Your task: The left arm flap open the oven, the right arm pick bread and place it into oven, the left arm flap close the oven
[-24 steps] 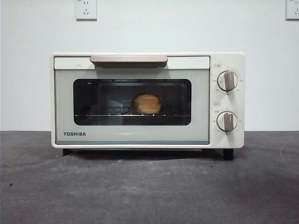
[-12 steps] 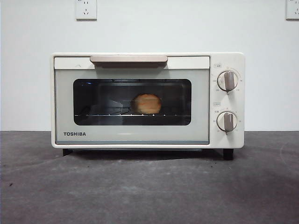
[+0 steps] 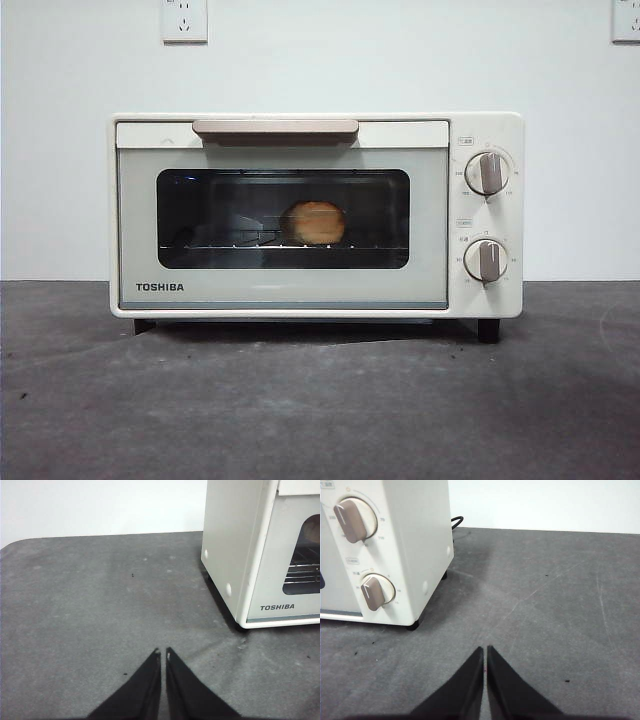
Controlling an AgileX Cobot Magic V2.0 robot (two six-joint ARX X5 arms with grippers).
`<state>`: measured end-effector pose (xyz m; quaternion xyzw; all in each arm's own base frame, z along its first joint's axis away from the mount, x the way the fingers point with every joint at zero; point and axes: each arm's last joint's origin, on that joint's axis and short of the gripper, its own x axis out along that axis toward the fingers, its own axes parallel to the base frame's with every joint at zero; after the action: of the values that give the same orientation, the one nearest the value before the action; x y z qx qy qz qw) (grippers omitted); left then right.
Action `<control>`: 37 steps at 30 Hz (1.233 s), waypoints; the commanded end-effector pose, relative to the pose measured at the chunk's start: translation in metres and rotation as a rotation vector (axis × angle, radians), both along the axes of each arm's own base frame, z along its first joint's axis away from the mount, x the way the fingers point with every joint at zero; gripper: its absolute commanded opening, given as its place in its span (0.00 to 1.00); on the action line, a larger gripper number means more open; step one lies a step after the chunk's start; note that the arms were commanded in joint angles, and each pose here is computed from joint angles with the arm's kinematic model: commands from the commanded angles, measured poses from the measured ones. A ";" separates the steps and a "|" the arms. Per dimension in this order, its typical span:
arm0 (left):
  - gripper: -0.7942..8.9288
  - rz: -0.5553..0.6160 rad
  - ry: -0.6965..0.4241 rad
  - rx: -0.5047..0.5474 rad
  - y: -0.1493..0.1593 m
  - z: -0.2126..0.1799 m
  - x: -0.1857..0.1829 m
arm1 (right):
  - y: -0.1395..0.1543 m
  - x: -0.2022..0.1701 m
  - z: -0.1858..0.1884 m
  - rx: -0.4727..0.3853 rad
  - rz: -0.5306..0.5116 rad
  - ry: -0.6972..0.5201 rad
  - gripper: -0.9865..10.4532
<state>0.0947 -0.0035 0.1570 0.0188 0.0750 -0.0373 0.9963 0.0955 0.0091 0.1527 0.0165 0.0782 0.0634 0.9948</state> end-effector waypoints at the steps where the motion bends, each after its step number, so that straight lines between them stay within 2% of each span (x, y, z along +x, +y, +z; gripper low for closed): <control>1: 0.11 0.003 0.025 0.013 0.000 -0.007 0.001 | 0.000 0.000 -0.001 0.015 -0.001 -0.005 0.09; 37: 0.11 0.004 0.025 0.013 0.000 -0.007 0.001 | 0.000 0.000 -0.001 0.015 -0.001 -0.006 0.09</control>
<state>0.0947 -0.0035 0.1570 0.0188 0.0750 -0.0373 0.9963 0.0955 0.0090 0.1527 0.0165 0.0782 0.0632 0.9948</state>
